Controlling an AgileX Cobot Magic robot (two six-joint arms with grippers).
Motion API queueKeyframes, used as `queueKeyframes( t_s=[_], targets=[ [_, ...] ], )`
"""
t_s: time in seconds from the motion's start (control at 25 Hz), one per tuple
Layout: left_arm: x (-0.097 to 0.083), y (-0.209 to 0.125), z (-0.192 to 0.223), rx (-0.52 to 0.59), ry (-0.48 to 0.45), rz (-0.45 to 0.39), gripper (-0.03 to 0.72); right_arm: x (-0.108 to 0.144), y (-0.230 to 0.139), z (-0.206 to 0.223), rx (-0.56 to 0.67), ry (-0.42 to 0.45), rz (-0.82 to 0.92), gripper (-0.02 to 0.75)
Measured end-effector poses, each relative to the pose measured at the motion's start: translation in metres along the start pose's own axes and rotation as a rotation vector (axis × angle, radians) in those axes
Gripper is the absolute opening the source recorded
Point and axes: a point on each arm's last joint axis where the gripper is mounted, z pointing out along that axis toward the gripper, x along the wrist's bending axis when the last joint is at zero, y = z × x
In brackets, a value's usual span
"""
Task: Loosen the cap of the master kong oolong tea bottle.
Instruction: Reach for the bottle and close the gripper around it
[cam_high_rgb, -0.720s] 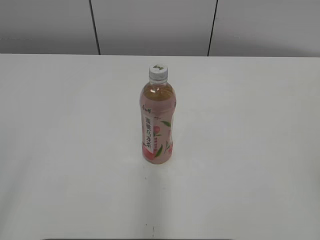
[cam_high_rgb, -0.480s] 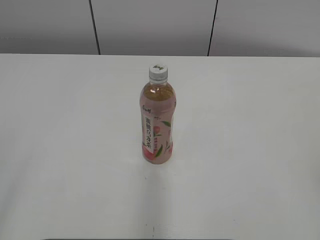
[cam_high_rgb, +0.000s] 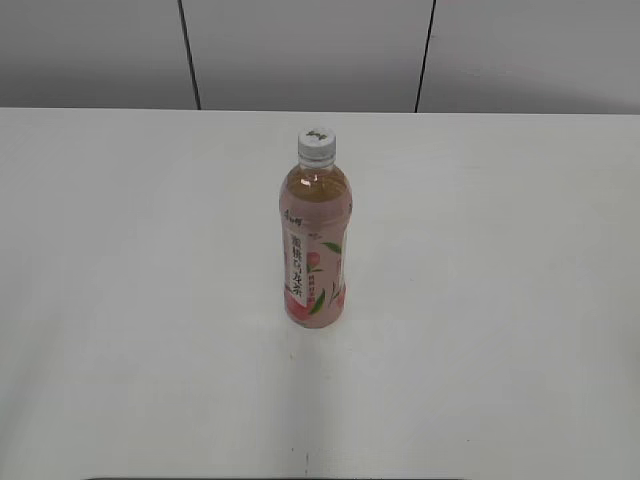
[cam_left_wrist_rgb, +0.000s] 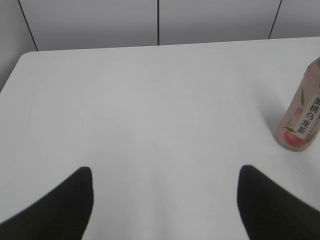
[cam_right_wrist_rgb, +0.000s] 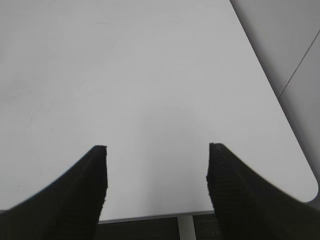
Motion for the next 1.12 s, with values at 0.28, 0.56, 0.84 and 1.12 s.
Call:
queueKeyframes(
  t_s=[0.28, 0.56, 0.84, 1.12],
  targets=[
    [0.000, 0.000, 0.000, 0.000, 0.000, 0.000, 0.531, 0.000, 0.000, 0.000, 0.000, 0.000, 0.000, 0.477],
    [-0.002, 0.000, 0.000, -0.001, -0.021, -0.013, 0.484, 0.000, 0.000, 0.000, 0.000, 0.000, 0.000, 0.477],
    [-0.010, 0.003, -0.001, -0.028, -0.105, -0.046, 0.403, 0.000, 0.000, 0.000, 0.000, 0.000, 0.000, 0.477],
    [-0.021, 0.020, 0.004, -0.144, -0.240, 0.023, 0.395, 0.000, 0.000, 0.000, 0.000, -0.001, -0.001, 0.477]
  ],
)
